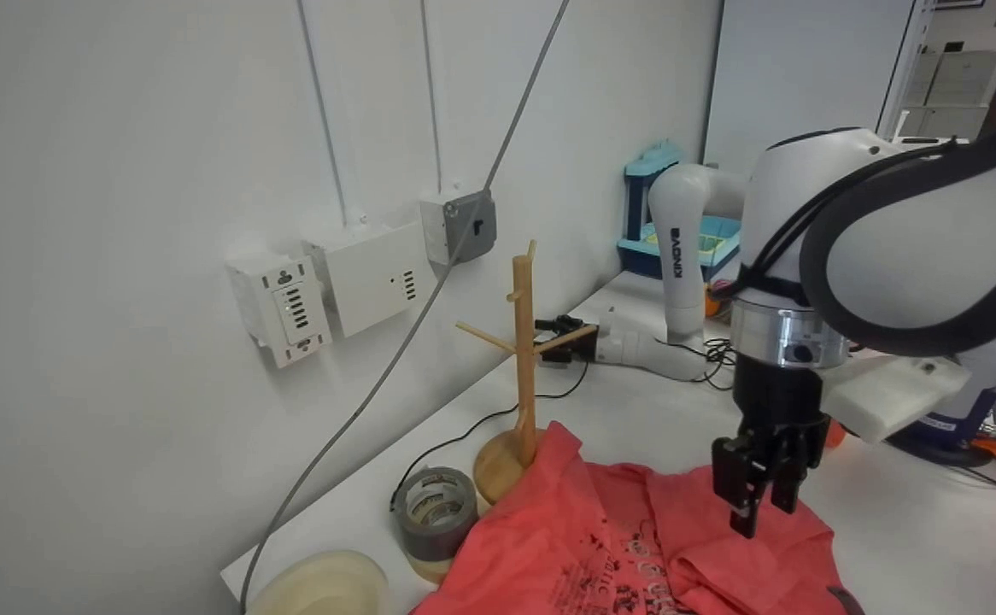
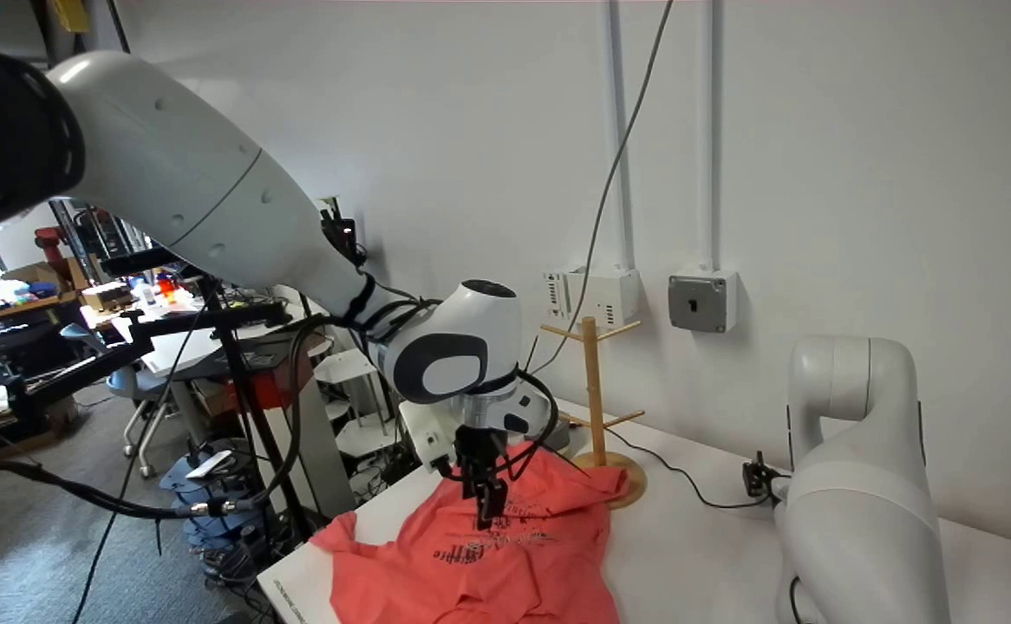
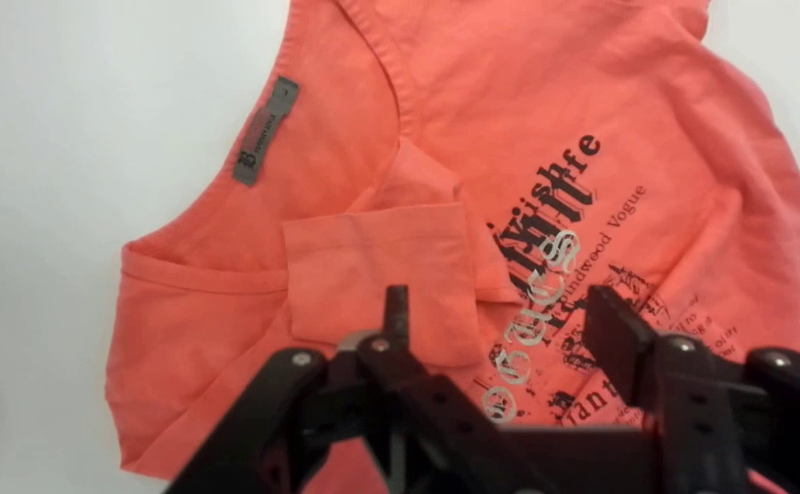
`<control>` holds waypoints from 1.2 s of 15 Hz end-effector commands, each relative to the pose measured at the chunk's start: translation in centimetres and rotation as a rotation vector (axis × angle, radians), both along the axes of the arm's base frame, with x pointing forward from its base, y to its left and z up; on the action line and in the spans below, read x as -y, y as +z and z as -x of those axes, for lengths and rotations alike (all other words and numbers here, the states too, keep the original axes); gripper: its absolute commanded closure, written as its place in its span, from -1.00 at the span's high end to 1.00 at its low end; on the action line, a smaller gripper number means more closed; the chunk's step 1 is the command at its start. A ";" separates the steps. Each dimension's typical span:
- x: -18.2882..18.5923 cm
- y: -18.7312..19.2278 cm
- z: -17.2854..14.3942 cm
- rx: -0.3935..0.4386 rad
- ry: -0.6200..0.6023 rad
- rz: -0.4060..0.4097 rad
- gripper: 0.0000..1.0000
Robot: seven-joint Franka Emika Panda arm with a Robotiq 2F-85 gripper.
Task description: Position the sweater's sleeves on its chest
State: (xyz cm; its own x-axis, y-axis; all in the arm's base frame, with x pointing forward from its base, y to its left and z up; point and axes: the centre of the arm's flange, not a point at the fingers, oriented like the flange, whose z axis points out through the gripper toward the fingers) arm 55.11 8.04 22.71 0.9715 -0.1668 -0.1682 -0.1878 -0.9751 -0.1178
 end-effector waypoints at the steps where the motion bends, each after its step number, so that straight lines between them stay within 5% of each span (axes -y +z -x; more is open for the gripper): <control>1: -0.1 0.7 1.3 -0.012 0.035 -0.008 0.97; 8: -1.9 0.1 4.3 -0.015 0.140 0.003 1.00; 9: -1.8 -1.1 2.4 -0.033 0.091 -0.004 1.00; 18: -2.9 -1.0 3.5 -0.041 0.135 -0.010 1.00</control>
State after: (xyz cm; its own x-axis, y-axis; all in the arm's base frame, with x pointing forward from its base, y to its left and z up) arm 51.75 10.29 21.89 0.9775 -0.0573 -0.2032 -0.0815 -0.9903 -0.1129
